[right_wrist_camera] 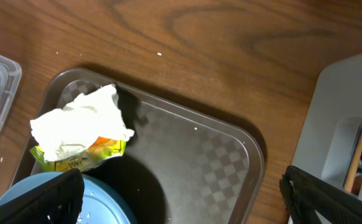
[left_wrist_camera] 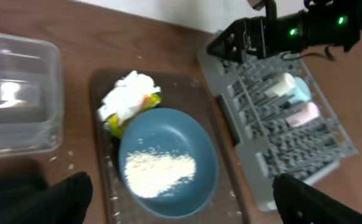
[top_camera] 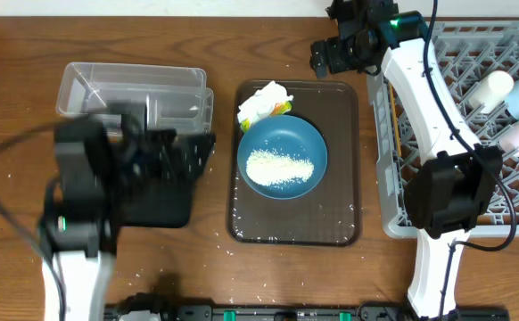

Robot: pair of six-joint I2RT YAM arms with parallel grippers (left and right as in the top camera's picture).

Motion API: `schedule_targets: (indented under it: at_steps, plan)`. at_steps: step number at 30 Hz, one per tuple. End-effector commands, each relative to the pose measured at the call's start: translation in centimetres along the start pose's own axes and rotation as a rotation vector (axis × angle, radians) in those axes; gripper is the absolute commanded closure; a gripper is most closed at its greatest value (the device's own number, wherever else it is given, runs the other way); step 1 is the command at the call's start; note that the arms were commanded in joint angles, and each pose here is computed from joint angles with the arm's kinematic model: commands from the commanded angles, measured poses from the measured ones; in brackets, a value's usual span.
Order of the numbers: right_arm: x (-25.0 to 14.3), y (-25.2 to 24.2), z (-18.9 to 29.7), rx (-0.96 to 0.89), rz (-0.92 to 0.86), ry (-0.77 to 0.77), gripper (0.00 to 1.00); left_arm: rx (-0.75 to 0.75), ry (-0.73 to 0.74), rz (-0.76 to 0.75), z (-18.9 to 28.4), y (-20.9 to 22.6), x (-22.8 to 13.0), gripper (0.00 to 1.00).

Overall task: Sort waste into correct bins and load items into the dishwasher rack
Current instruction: 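Reach the left gripper toward the blue plate of rice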

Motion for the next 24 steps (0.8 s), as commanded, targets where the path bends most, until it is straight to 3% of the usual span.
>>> schedule_targets:
  at_steps: [1, 7, 11, 15, 24]
  plan:
    - [-0.3, -0.2, -0.4, -0.002, -0.007, 0.010, 0.01, -0.121, 0.060, 0.042, -1.8, -1.1, 1.3, 0.05]
    - [-0.3, -0.2, -0.4, -0.002, -0.007, 0.010, 0.01, -0.118, 0.197, 0.046, -6.7, -0.9, -0.7, 0.05]
    - [-0.3, -0.3, -0.4, -0.008, -0.007, 0.012, 0.01, 0.102, 0.308, -0.061, -8.7, -1.0, -3.9, 0.05]
    - [1.4, -3.2, -0.1, -0.183, 0.005, -0.057, 0.01, 0.266, 0.302, -0.217, -9.8, -2.2, -5.1, 0.05]
    - [1.9, -3.7, 0.1, -0.225, 0.006, -0.082, 0.01, 0.172, 0.293, -0.332, -13.2, -6.3, -7.0, 0.04]
Point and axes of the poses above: each gripper's point midway between its finger pads, its own z axis back along the fingers, its own y axis along the line the jaws close on, x = y × z, the point moved 2 cm from there along z, back along the fingers, and after that the axes turned 5 degrees about z, right-handed, at the moved point
